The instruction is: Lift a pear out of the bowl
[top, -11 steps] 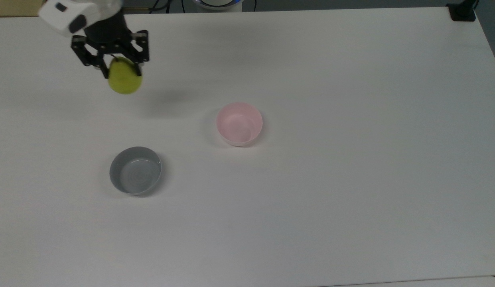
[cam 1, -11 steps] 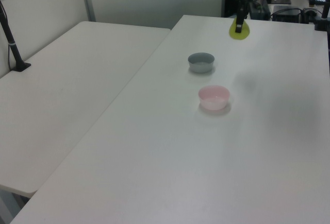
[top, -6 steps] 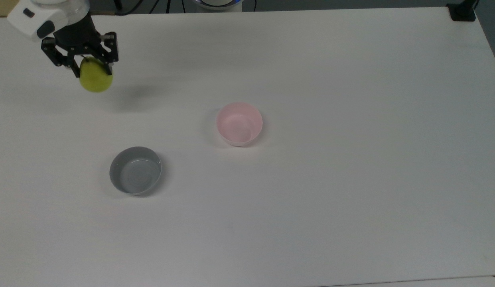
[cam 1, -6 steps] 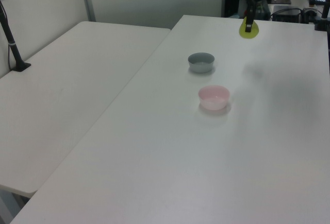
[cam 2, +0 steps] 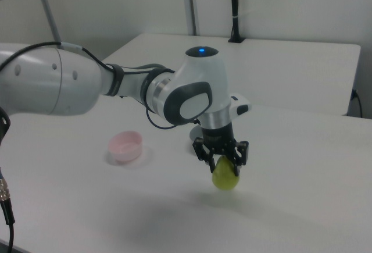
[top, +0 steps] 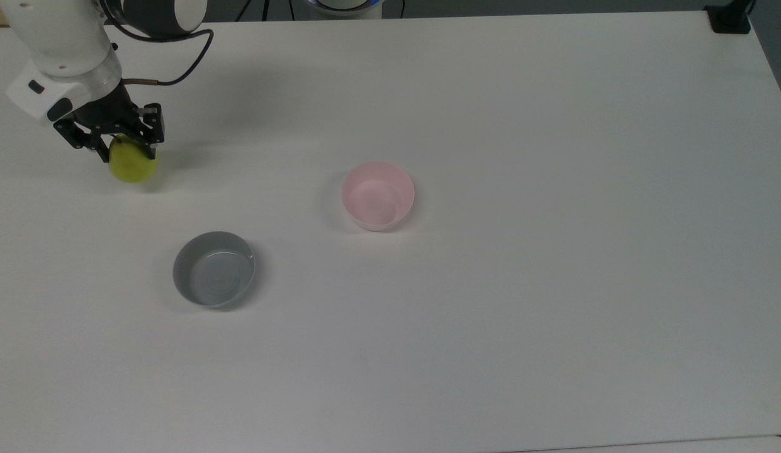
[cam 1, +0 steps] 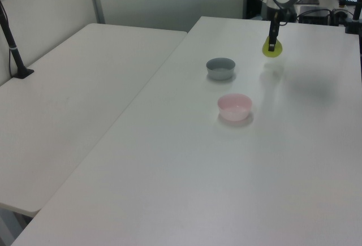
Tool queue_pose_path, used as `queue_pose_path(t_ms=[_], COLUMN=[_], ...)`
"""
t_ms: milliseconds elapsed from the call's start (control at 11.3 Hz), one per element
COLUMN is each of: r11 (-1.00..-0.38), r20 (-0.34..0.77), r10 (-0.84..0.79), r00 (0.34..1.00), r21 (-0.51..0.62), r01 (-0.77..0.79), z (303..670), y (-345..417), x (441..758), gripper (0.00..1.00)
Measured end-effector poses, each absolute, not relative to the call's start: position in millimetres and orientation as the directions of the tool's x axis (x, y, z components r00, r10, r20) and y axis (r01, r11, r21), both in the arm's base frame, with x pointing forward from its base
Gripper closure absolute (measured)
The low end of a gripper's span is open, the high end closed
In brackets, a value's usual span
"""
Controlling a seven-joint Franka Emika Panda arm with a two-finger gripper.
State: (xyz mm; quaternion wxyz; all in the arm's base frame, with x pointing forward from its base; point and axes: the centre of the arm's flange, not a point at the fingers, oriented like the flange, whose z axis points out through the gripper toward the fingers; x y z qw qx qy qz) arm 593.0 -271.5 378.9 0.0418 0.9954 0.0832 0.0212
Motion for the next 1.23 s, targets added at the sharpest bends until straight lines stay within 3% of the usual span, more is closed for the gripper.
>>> queue_pose_path(t_ms=[529,794,970,1235], r11=[-0.983,-0.983,-0.983,-0.983], r20=[0.028,0.035,0.038,0.062], r10=[0.164,0.164,0.164,0.155], r00=[0.986,0.986,0.986,0.986], r21=[0.087,0.092,0.093,0.105], r01=[0.161,0.161,0.16,0.148], z=[341.7,341.1,342.2,368.8], y=[-281.6,-282.0,-282.4,-281.4], x=[593.5,594.1,594.2,593.5], gripper=[0.33,0.3,0.04,0.0])
